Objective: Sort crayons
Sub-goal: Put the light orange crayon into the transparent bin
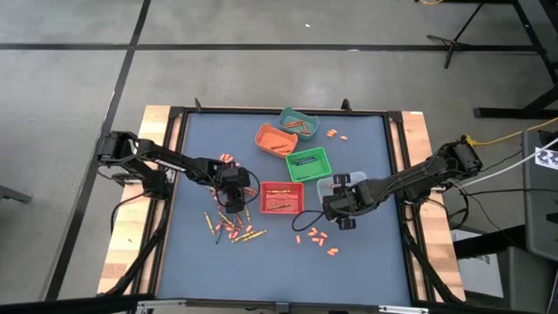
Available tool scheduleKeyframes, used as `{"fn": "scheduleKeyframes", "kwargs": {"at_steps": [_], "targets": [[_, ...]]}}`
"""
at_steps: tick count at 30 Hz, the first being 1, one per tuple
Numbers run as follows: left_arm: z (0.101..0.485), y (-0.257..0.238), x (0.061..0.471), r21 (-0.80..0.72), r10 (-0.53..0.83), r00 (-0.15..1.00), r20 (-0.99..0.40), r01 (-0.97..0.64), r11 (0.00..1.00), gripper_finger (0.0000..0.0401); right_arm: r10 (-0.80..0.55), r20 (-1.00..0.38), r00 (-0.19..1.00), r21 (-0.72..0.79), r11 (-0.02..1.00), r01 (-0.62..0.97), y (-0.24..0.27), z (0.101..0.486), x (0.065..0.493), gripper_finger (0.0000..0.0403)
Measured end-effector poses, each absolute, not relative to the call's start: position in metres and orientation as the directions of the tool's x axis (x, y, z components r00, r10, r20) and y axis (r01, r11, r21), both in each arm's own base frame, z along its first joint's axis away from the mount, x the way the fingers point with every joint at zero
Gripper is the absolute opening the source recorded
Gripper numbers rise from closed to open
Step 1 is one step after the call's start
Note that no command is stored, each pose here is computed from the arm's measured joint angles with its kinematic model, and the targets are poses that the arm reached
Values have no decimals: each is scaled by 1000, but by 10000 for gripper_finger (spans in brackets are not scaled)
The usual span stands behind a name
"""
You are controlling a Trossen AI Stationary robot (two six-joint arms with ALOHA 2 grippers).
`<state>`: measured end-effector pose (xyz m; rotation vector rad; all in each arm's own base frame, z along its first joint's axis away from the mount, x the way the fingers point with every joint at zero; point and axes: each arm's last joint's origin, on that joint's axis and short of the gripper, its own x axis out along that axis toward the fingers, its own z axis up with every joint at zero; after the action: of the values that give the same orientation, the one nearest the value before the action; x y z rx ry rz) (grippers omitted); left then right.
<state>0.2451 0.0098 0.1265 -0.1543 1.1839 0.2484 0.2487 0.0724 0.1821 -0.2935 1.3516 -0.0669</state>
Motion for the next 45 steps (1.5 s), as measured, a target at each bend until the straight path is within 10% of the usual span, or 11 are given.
{"fn": "scheduleKeyframes", "kwargs": {"at_steps": [15,45], "targets": [[125,10,246,1,106,376,-920,-270,963,26,-228,-956,184,-249,963,-100,69,191,238,145],[192,25,299,17,238,572,-785,-363,932,5,-55,-688,723,-130,990,-48,69,270,237,145]]}}
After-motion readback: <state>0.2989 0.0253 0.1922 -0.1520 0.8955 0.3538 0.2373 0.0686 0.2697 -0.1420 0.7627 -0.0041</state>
